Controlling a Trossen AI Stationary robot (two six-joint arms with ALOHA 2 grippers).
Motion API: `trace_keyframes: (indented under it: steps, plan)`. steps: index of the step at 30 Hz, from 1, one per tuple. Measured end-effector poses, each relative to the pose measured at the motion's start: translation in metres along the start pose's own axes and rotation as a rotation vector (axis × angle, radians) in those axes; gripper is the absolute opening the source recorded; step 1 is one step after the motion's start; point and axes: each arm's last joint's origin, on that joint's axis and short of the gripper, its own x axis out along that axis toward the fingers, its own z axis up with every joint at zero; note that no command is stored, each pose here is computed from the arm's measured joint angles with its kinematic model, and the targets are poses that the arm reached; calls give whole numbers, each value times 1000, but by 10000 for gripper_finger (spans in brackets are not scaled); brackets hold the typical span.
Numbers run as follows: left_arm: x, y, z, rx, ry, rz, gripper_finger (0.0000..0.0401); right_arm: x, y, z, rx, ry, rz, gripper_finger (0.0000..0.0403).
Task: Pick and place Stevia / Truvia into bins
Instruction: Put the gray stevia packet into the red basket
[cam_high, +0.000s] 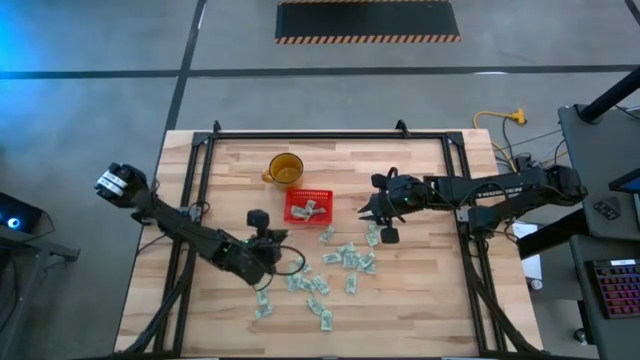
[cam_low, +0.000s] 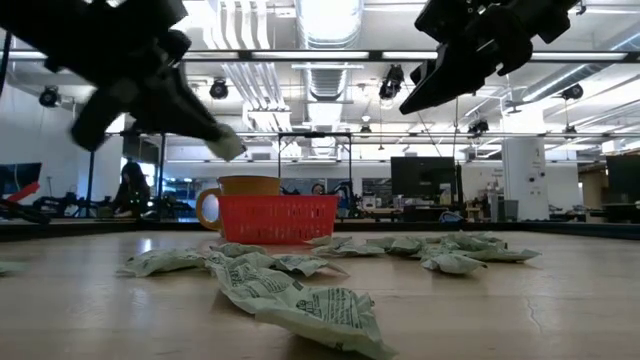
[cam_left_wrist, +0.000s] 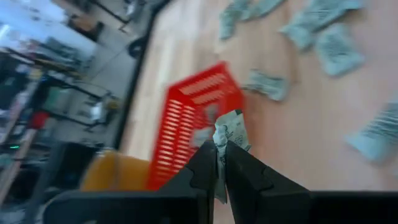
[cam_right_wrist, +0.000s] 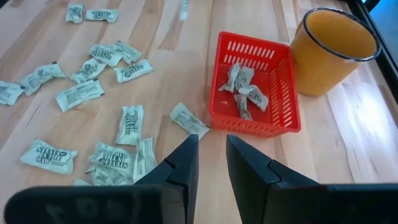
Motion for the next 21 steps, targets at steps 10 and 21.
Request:
trace_keyframes:
  steps: [10,21]
  plan:
    - [36,33,2,-34,39,83,15,0,0,0,5,0,0,64]
    - [66,59,-9,-144,71,-17,15,0,0,0,10,1,0,65]
